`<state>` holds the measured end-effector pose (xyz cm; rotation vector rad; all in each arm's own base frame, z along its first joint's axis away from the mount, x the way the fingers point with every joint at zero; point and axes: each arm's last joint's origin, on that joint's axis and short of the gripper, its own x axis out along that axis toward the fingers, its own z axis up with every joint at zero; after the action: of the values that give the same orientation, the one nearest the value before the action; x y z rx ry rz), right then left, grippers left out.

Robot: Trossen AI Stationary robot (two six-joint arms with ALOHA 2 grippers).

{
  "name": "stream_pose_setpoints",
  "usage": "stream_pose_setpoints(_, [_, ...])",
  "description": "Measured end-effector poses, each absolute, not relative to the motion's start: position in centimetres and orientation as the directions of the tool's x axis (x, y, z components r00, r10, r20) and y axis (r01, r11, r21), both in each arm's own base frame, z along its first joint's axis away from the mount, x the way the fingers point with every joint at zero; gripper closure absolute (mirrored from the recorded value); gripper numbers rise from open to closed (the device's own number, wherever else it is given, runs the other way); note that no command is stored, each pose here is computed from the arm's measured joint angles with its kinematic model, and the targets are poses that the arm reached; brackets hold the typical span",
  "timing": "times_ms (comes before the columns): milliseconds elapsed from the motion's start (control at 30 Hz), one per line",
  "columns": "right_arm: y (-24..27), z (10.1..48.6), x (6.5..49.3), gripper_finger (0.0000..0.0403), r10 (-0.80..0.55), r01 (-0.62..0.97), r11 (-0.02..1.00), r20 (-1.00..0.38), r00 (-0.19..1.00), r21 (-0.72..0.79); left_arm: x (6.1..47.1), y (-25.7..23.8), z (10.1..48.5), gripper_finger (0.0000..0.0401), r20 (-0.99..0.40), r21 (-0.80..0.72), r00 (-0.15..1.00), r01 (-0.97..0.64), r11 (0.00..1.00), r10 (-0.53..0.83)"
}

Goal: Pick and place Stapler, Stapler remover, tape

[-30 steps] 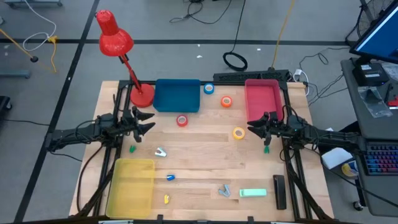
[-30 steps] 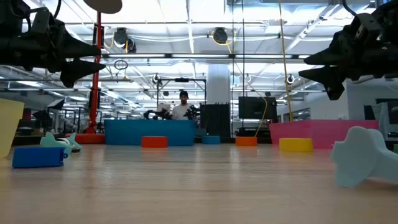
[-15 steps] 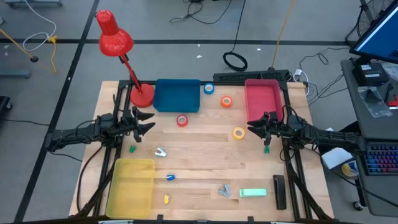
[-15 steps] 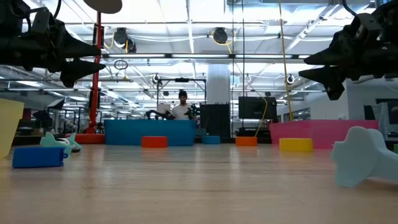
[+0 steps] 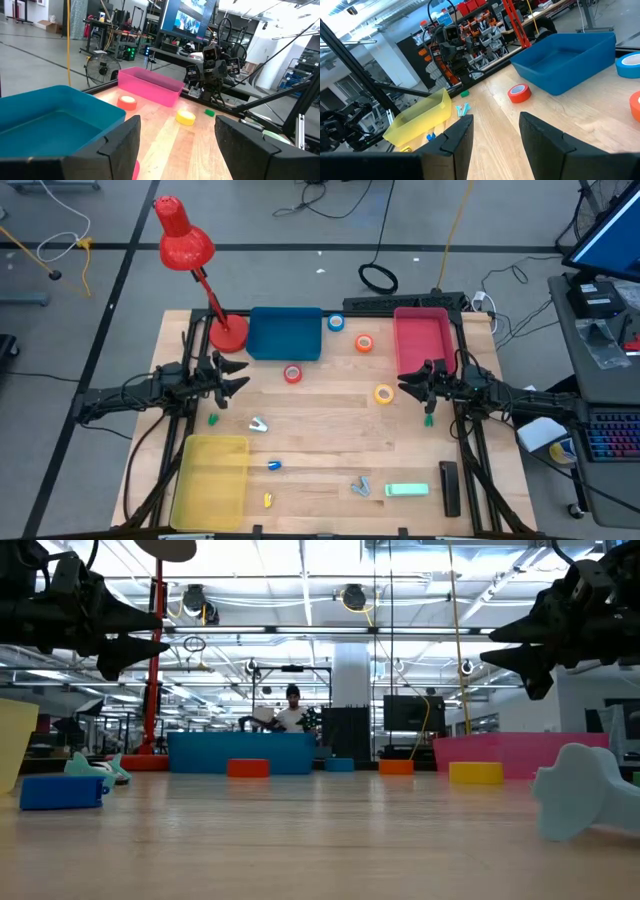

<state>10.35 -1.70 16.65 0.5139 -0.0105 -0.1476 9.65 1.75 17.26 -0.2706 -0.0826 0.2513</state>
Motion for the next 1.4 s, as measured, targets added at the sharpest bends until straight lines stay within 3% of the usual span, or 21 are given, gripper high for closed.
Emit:
stream_pose_setpoints(667, [-1.8,17.2,10.3,0.0248,-0.174,0.126,0.821,0.034,0.984,0.557,9.7,1.7,17.3,0.0146,0.047,-0.274,0.966,-0.234,0.933,0.256])
stream_pose_setpoints(1400, [-1.8,17.7,10.3,0.0248,-0.173,0.111,0.867,0.086,0.981,0.486,9.7,1.7,17.3,0.0146,0.047,-0.274,0.966,-0.234,0.933,0.256])
